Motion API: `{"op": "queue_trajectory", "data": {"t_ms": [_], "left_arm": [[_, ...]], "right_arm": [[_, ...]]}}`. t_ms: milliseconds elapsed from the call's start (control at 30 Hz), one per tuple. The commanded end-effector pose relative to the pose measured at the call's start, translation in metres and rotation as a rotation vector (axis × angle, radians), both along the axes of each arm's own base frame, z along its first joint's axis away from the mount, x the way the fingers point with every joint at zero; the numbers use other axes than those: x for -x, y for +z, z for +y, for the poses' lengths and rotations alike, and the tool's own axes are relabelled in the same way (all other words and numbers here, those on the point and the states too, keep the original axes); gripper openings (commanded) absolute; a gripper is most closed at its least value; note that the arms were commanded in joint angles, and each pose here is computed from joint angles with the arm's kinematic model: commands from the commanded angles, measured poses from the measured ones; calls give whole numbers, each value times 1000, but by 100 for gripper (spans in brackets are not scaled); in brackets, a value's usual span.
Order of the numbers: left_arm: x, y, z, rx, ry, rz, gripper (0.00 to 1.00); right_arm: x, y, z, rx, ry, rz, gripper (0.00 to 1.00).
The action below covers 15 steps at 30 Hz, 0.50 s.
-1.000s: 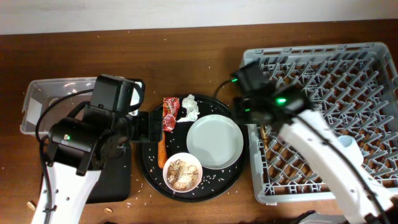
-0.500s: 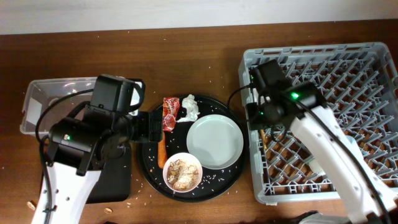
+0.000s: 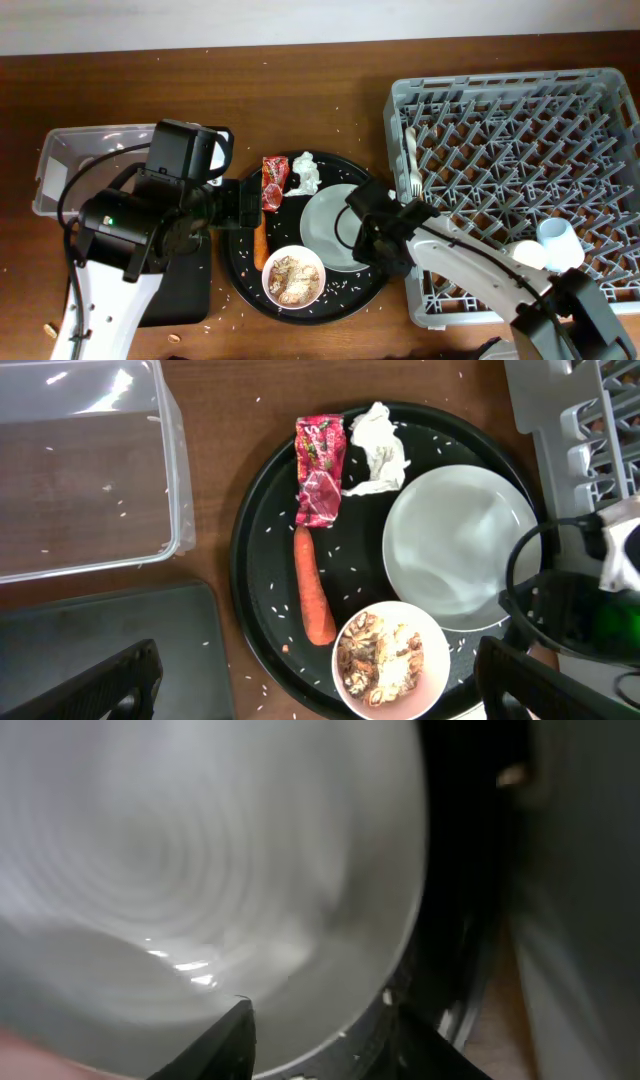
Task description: Sort waste into correct bins and load items into the dishwasher rack
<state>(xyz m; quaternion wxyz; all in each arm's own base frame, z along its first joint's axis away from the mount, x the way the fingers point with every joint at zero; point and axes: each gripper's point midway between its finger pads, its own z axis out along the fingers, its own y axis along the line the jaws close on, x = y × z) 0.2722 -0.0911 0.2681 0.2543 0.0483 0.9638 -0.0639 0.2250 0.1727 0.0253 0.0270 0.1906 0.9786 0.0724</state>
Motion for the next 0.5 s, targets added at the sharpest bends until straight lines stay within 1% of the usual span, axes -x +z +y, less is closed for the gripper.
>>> {"op": "queue_trajectory", "data": {"t_ms": [0, 67, 100, 133, 333, 433, 467], "left_arm": [[-2, 6, 3, 1, 18, -18, 99], [-2, 6, 3, 1, 18, -18, 99], [-2, 6, 3, 1, 18, -18, 99], [-2, 6, 3, 1, 18, -18, 99], [-2, 6, 3, 1, 18, -18, 99], [-2, 6, 3, 1, 18, -18, 99], [-2, 6, 3, 1, 18, -18, 99]], "right_arm": [[6, -16, -2, 15, -57, 46, 43], [-1, -24, 3, 7, -33, 29, 15], [-4, -20, 5, 0, -15, 17, 7], [-6, -16, 6, -4, 2, 5, 4], [-26, 32, -11, 97, 13, -122, 4], [-49, 81, -23, 190, 81, -257, 4], [-66, 127, -31, 257, 150, -369, 4]]}}
